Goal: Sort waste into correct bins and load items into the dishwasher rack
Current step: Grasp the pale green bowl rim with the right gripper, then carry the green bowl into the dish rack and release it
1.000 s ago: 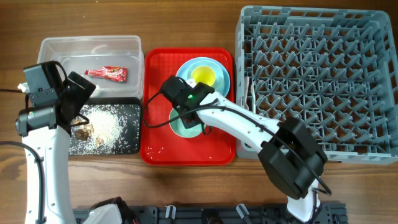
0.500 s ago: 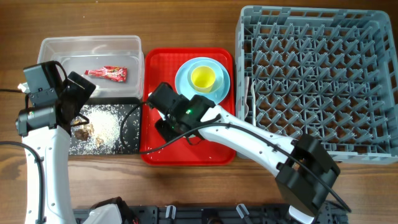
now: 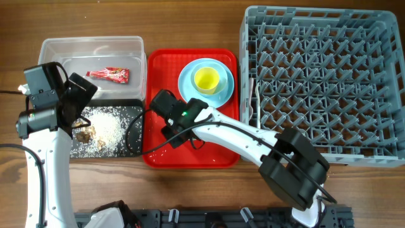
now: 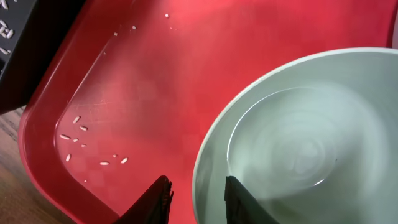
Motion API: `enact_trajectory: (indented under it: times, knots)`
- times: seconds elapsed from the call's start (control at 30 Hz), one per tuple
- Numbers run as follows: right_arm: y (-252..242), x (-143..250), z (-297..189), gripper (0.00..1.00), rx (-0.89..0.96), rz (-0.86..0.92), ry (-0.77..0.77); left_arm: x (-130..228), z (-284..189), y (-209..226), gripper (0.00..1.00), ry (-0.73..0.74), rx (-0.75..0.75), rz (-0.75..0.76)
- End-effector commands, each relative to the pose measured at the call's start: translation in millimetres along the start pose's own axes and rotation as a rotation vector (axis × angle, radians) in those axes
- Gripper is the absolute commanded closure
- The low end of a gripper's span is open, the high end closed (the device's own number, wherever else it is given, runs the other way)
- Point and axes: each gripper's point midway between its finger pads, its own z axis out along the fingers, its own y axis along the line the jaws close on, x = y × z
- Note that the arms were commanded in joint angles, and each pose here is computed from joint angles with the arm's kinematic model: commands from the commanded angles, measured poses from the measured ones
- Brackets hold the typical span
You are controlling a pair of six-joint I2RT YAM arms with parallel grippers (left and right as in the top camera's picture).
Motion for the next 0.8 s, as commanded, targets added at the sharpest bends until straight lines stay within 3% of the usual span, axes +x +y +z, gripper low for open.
enact_trajectory:
  times: [0.0,0.07,0.17,0.3,0.37,0.43,0.57,0.77]
  knots:
    - [-9,11,14,0.73,0.040,-0.002,0.040,-5,-5,-1,0.00,-0.019,0.008,0.009]
    - [-11,14,19,0.73,0.043,-0.001,0.051,-5,-5,-1,0.00,-0.019,0.008,0.009]
    - [-11,13,19,0.95,0.042,0.003,0.048,-5,-5,-1,0.00,-0.019,0.008,0.009]
    - [11,3,-1,0.96,-0.068,0.007,0.046,-5,-5,-1,0.00,-0.019,0.008,0.010]
    - [52,-21,-62,0.96,-0.285,-0.013,-0.011,-5,-5,-1,0.00,-0.019,0.008,0.010]
    - [56,-45,-116,0.96,-0.343,-0.012,-0.122,-5,-5,-1,0.00,-0.019,0.008,0.009]
    - [-14,-62,-233,0.96,-0.415,0.218,-0.346,-5,-5,-1,0.00,-0.019,0.008,0.010]
    - [-110,-36,-323,0.96,-0.772,0.330,-0.504,-5,-5,-1,0.00,-0.019,0.008,0.009]
